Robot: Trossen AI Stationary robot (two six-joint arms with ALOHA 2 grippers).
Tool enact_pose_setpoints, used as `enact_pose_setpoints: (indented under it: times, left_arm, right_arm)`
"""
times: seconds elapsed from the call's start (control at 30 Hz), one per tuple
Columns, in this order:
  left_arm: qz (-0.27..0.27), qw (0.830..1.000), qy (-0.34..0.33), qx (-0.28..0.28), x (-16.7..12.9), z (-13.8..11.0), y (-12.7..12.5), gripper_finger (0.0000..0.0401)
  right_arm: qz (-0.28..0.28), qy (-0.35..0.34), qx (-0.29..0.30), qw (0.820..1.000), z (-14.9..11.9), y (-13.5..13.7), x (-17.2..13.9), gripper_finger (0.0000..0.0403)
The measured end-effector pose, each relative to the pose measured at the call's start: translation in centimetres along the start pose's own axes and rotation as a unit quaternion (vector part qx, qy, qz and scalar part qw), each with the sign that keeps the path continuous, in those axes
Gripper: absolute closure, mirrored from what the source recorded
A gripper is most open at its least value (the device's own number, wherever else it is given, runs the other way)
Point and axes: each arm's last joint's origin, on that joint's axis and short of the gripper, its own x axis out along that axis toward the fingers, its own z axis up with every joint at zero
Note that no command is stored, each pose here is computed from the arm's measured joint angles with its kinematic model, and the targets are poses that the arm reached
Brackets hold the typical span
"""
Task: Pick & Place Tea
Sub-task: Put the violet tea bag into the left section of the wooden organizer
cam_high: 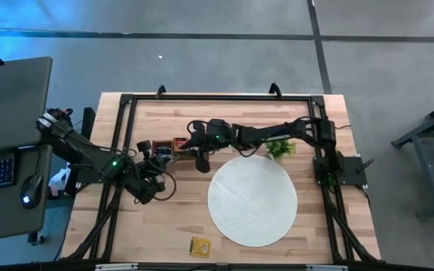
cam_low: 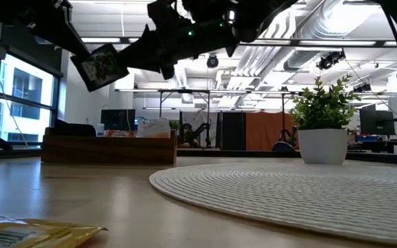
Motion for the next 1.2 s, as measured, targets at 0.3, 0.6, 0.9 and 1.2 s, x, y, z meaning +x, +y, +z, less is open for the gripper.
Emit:
enact_pose_setpoints:
  times: [0.3,0.6,0.9,1.2]
  left_arm:
    - [0.003,1.0,-0.003,-0.002,0.0,0.0,0.0,0.0401]
    - [-0.01,1.0,0.004,-0.026,0.0,0.1,-0.1,0.0398]
    - [-0.046,0.994,0.071,-0.064,1.4,0.2,0.5,0.0313]
    - [-0.129,0.991,0.026,-0.028,4.6,3.1,-0.8,0.0247]
  right_arm:
    - [0.027,0.018,-0.009,0.999,-0.3,0.1,0.0,0.0392]
    - [0.026,0.037,-0.013,0.999,-0.7,0.4,0.1,0.0398]
    - [0.0,0.14,-0.044,0.989,-2.6,2.5,0.2,0.0401]
    - [-0.018,0.159,-0.08,0.984,-2.9,3.9,0.3,0.0402]
